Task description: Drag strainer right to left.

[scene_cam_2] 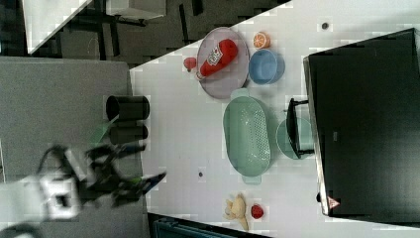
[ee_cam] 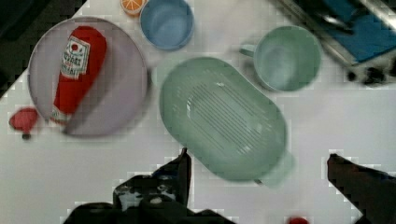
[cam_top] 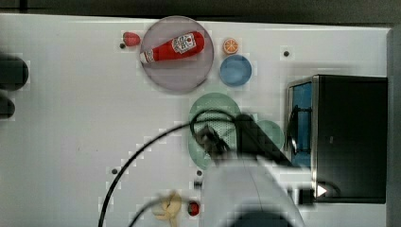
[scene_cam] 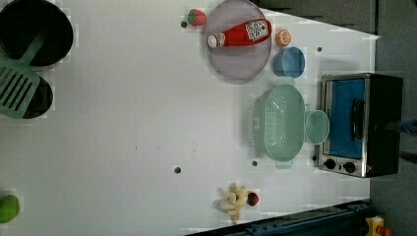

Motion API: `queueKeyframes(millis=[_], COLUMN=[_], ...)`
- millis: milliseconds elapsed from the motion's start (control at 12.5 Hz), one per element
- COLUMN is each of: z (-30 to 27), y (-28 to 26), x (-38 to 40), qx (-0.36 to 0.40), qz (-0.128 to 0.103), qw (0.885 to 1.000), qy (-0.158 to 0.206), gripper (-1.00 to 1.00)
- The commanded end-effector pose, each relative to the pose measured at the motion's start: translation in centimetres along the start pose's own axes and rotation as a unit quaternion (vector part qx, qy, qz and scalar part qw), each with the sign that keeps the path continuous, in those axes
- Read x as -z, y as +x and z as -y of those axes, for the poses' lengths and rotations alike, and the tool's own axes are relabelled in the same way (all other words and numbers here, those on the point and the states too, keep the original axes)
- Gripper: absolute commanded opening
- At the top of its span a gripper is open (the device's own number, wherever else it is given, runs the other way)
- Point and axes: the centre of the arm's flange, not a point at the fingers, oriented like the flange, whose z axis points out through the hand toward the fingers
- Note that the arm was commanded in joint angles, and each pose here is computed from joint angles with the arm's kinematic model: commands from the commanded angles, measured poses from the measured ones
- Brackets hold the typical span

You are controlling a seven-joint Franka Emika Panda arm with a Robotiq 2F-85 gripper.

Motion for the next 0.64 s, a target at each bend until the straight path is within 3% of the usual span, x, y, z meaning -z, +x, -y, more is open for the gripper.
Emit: queueKeyframes(millis=[80, 400, 640], z=[-0.3, 1.6, 2.8], y=[-0.3, 0.0, -0.6], x=[-14.1, -25.0, -31.1], qx=[-0.128, -0.256, -0.28], qz=[0.064, 0.043, 0.038], qw=[0.986, 0.963, 0.957], qy=[-0.083, -0.074, -0.067], gripper=[1.0, 1.0, 1.0])
